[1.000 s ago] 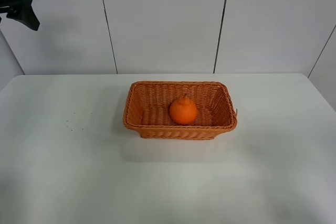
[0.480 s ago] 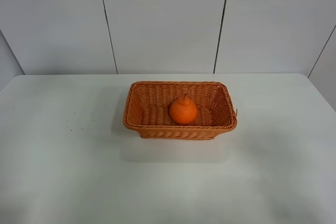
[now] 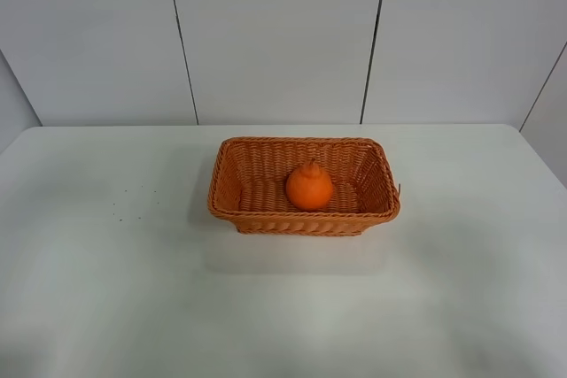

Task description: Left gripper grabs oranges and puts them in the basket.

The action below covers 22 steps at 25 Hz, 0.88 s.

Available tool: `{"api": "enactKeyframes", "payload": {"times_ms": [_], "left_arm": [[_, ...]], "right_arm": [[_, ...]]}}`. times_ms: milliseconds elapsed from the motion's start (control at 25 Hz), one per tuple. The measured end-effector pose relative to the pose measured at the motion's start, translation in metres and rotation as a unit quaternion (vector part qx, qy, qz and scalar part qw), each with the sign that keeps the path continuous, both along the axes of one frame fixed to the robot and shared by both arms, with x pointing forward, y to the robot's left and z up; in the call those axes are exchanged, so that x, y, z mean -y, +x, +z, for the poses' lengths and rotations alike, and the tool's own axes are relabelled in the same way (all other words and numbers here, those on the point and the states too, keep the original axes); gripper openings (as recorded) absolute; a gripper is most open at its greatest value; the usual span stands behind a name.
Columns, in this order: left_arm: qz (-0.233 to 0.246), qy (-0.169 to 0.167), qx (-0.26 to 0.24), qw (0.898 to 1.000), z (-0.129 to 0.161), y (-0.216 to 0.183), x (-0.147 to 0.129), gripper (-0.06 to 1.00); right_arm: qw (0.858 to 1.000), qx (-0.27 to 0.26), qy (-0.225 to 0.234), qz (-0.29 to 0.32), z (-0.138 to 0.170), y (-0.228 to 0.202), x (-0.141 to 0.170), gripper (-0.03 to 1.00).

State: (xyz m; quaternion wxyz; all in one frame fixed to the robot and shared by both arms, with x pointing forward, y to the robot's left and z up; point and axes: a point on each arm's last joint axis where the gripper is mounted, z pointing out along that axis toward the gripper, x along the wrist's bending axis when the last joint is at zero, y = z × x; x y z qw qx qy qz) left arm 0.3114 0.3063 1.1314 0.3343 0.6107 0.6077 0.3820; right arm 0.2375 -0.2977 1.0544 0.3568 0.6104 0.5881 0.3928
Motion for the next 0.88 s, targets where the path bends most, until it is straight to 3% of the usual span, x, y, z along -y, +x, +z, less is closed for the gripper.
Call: {"api": "enactKeyframes", "payload": {"times_ms": [200, 680, 880], "left_arm": [[0.003, 0.005, 0.025, 1.000, -0.016, -0.026, 0.000, 0.89], [0.008, 0.001, -0.018, 1.000, -0.062, -0.056, 0.000, 0.89], [0.009, -0.002, -0.010, 1.000, -0.073, -0.064, 0.001, 0.88]], "right_arm": [[1.000, 0.000, 0.000, 0.000, 0.000, 0.000, 0.000, 0.69], [1.000, 0.000, 0.000, 0.000, 0.000, 0.000, 0.000, 0.69], [1.000, 0.000, 0.000, 0.000, 0.000, 0.000, 0.000, 0.69]]}}
